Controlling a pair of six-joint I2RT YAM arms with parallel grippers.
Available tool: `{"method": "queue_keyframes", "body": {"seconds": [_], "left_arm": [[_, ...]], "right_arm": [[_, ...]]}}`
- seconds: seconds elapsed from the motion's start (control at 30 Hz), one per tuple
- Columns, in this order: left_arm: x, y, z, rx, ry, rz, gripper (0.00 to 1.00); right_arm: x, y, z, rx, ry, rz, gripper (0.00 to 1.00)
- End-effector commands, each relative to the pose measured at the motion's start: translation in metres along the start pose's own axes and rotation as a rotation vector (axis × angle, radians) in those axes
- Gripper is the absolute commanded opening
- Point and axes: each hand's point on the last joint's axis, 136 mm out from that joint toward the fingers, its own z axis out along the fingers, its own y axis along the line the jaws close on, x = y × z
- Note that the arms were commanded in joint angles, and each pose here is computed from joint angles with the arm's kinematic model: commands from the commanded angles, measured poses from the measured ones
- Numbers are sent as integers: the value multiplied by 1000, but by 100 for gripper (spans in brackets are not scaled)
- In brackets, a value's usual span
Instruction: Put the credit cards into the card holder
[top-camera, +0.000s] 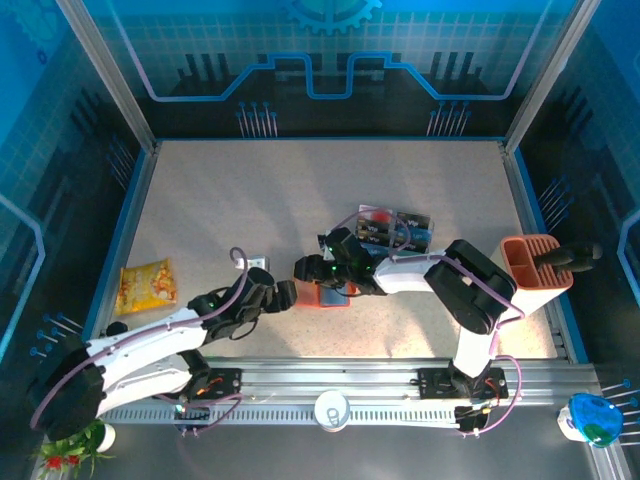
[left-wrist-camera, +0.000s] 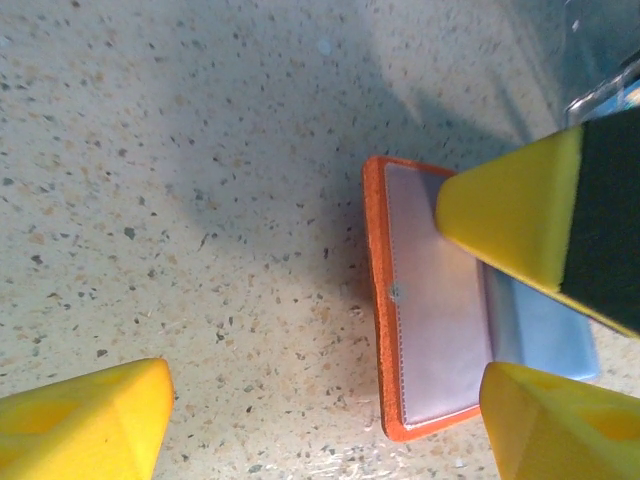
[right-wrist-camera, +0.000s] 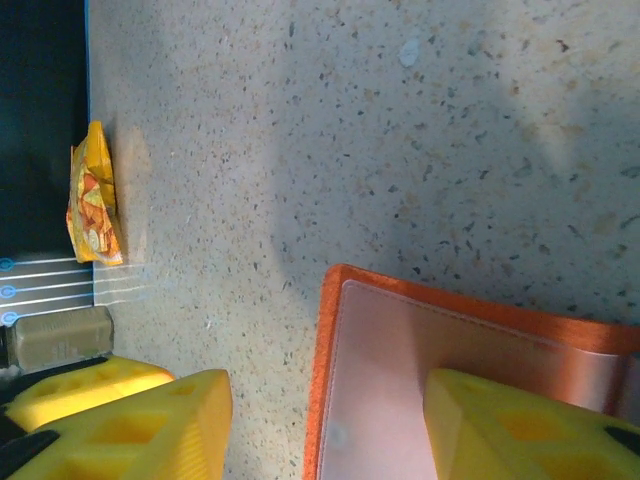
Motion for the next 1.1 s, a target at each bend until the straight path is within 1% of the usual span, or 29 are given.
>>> {"method": "queue_keyframes", "body": {"seconds": [0.0, 0.4, 0.57, 0.67, 0.77, 0.9, 1.03, 1.07], "left_arm": [[-3, -14, 5, 36, 21, 35, 81], [0, -20, 26, 6, 65, 71, 81], [2, -16, 34, -33, 84, 88, 81], [5, -8, 38, -80, 96, 96, 81], [8, -1, 40, -119, 106, 106, 81], [11, 4, 43, -145, 115, 107, 81], [13, 7, 45, -158, 123, 108, 80], [13, 7, 45, -161, 122, 108, 80]], "right_arm": [[-2, -12, 2, -8, -22, 55, 54], [-9, -8, -6, -75, -61, 89, 54], [-12, 0, -9, -115, -71, 90, 54], [-19, 12, -20, -146, -89, 66, 54], [-27, 24, -37, -144, -105, 10, 54], [-37, 32, -66, -72, -116, -107, 54], [-50, 28, -98, 61, -126, -242, 54], [-54, 24, -107, 115, -126, -283, 55]]}}
